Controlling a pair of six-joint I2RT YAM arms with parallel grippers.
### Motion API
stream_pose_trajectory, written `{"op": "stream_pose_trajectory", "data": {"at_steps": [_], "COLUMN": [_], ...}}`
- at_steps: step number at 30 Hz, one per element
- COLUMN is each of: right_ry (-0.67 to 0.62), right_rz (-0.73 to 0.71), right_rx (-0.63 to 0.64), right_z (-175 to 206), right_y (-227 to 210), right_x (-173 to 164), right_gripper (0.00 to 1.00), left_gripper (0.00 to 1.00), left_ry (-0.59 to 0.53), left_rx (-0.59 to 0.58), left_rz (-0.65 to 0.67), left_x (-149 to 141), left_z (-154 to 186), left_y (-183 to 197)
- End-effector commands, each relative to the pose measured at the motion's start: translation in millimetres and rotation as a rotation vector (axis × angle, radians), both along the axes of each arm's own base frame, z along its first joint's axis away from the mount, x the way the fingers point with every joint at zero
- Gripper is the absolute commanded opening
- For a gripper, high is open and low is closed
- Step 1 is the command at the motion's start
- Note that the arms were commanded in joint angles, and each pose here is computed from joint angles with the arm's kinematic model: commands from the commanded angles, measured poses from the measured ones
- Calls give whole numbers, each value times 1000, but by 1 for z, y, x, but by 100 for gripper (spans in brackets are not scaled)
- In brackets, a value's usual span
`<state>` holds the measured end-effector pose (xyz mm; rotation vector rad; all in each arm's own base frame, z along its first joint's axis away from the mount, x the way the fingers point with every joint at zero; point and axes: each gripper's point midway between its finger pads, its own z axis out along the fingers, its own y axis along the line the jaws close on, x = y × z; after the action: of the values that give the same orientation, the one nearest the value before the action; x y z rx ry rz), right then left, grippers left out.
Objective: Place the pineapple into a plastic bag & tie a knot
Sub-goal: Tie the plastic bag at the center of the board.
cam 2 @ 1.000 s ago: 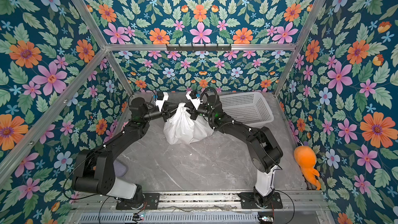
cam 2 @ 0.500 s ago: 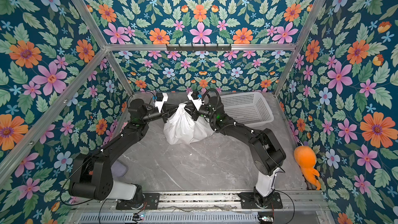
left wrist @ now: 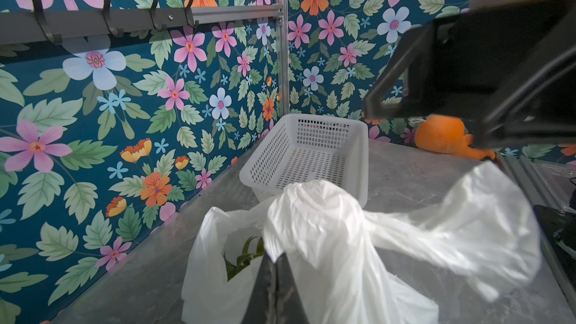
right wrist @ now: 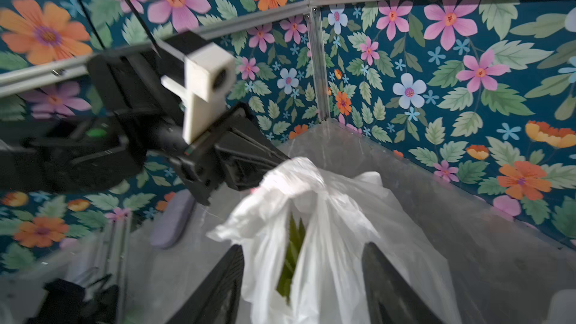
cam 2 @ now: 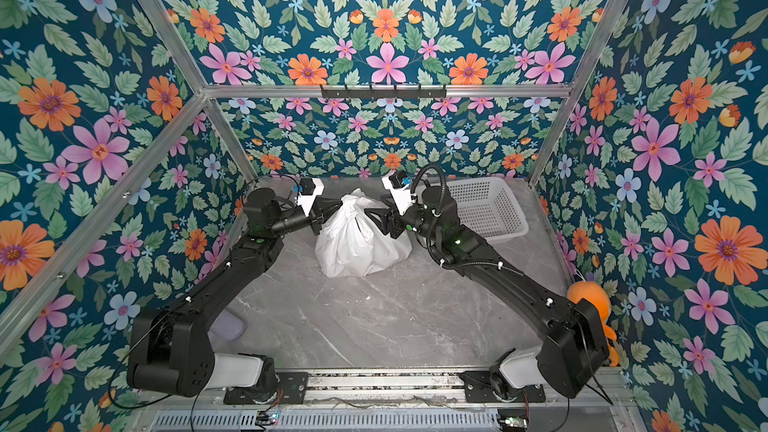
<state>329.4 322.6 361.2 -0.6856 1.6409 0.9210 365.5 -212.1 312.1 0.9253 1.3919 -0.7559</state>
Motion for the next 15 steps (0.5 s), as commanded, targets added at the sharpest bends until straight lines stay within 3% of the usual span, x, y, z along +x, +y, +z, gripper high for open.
{"op": "stream_pose_trajectory", "data": {"at_steps": [1, 8, 15], "right_ry": [401, 566, 639], "right_rz": [-28, -86, -52], "right_rx": [26, 31, 7], "right_z": [-26, -20, -26], "right_y": [4, 25, 46], "right_x": [-16, -8, 0], "right_gripper": [61, 72, 64], "left_gripper": [0, 0, 0], "left_ry": [-27, -36, -39], "left_rx": [12, 14, 14], "left_rz": [-1, -1, 3], "left_x": [1, 0, 0], "left_z": [3, 6, 6], "left_y": [0, 0, 1]}}
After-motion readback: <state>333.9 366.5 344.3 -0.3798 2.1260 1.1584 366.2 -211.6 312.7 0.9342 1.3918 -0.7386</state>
